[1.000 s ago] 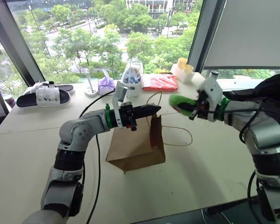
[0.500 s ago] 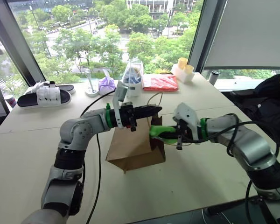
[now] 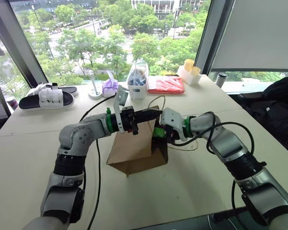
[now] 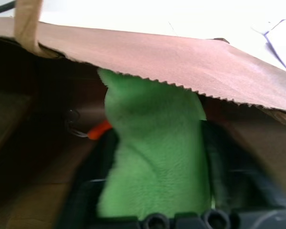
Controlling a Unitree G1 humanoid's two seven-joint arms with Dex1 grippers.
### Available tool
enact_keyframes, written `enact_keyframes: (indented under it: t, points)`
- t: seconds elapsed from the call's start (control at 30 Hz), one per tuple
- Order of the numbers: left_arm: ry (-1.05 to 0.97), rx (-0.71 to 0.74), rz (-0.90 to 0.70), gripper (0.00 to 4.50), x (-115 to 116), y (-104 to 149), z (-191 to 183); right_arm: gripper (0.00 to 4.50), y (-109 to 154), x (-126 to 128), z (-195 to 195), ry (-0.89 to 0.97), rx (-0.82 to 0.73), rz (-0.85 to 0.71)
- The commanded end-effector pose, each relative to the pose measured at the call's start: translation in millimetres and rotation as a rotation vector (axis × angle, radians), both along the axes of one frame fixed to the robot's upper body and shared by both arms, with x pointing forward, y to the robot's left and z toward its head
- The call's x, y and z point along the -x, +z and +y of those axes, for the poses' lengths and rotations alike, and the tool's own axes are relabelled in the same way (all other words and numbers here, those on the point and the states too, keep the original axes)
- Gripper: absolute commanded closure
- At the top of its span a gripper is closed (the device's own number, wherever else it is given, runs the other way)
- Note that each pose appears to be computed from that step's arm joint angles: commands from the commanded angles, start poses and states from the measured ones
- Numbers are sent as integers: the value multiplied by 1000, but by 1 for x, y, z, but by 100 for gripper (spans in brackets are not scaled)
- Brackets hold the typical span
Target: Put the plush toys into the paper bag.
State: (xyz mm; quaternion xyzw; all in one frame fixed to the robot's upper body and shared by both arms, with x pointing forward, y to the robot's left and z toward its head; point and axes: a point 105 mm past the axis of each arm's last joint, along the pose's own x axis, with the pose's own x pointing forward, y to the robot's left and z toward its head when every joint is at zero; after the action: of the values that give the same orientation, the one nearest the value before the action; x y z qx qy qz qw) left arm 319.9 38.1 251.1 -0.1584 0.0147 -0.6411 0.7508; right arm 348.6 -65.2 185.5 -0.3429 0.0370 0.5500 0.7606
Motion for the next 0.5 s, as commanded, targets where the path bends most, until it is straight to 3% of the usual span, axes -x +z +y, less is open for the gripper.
enact_keyframes:
  t: [0.03, 0.07, 0.3, 0.43, 0.5]
  points:
    - [-66, 23, -63, 450, 14, 14, -9, 30, 12, 9, 10, 49, -39, -36]
    - [-65, 23, -63, 450, 14, 14, -9, 2, 13, 11, 9, 50, -47, -32]
    - [-56, 25, -63, 450, 10, 15, -7, 2, 48, 27, -17, -37, -248, -23]
    - [-57, 26, -60, 450, 10, 15, -7, 2, 55, 43, -28, -69, -325, 17]
    - [-56, 29, -60, 450, 9, 15, -7, 2, 66, 46, -44, -140, -434, 49]
